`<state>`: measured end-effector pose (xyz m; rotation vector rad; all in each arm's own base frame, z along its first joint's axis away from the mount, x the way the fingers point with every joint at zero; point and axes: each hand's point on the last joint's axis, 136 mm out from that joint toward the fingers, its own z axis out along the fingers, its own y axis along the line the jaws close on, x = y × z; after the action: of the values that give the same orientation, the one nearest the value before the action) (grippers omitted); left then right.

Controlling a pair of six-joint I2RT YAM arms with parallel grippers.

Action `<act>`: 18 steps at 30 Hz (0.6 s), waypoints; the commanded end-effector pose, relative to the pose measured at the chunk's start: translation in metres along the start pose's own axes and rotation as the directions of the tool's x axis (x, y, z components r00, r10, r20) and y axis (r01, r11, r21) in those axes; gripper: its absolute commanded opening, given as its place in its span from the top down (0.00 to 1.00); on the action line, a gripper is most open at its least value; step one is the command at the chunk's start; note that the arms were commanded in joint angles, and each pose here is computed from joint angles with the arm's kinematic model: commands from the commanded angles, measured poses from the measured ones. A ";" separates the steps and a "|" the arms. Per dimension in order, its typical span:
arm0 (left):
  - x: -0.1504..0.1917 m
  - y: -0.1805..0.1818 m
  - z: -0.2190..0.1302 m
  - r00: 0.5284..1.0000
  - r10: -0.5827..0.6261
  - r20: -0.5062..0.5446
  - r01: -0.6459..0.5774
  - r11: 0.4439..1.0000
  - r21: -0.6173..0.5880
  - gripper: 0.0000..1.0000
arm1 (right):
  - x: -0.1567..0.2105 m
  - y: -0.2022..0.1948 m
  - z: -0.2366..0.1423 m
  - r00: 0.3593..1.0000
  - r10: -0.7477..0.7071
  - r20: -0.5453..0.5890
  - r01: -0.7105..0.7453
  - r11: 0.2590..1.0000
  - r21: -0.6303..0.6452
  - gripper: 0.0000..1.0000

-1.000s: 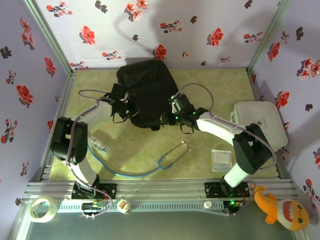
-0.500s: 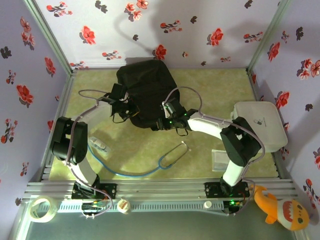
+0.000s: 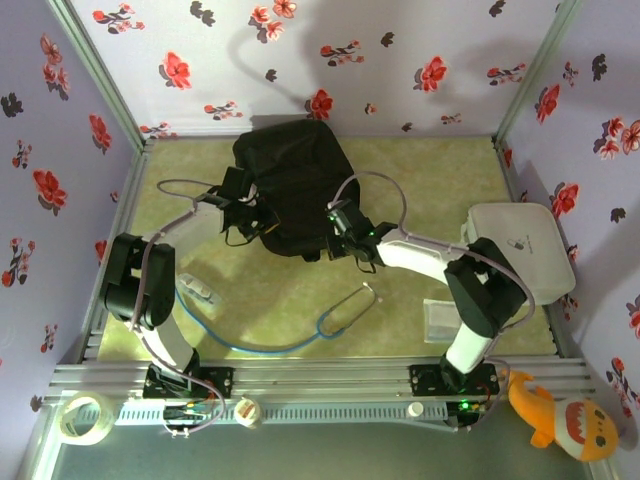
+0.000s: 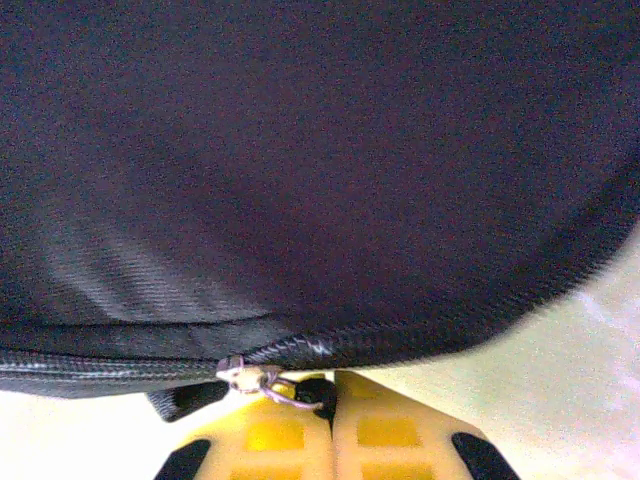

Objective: Pack the student bag

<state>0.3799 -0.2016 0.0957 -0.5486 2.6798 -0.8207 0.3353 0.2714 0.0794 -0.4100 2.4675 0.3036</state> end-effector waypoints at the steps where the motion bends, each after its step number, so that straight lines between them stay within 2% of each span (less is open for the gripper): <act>1: -0.010 0.001 -0.011 0.999 0.014 0.034 -0.014 1.000 -0.001 1.00 | -0.002 -0.053 -0.014 0.994 0.091 0.054 -0.101 0.971 0.215 1.00; 4: -0.011 0.002 -0.012 0.999 0.013 0.035 -0.013 1.000 -0.001 1.00 | -0.001 -0.075 -0.018 0.985 0.157 0.072 -0.171 0.944 0.283 1.00; 10: -0.012 0.004 -0.014 0.999 0.018 0.041 -0.018 1.000 -0.002 1.00 | -0.004 -0.097 -0.011 0.972 0.234 0.032 -0.233 0.921 0.314 1.00; 13: -0.014 0.004 -0.014 0.999 0.024 0.041 -0.024 1.000 -0.004 1.00 | -0.011 -0.070 -0.006 0.980 0.196 -0.024 -0.188 0.963 0.193 1.00; 15: -0.017 0.006 -0.016 0.999 0.023 0.044 -0.023 1.000 -0.011 1.00 | -0.015 -0.036 -0.005 0.990 0.131 -0.047 -0.128 0.990 0.053 1.00; 18: -0.025 0.020 -0.027 0.997 0.010 0.075 -0.007 0.999 -0.048 0.81 | -0.017 0.008 -0.007 0.997 0.040 -0.062 -0.045 0.996 -0.080 1.00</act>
<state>0.3825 -0.1923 0.0969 -0.5331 2.6786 -0.8235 0.3559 0.2441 0.0875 -0.2294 2.5316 0.2931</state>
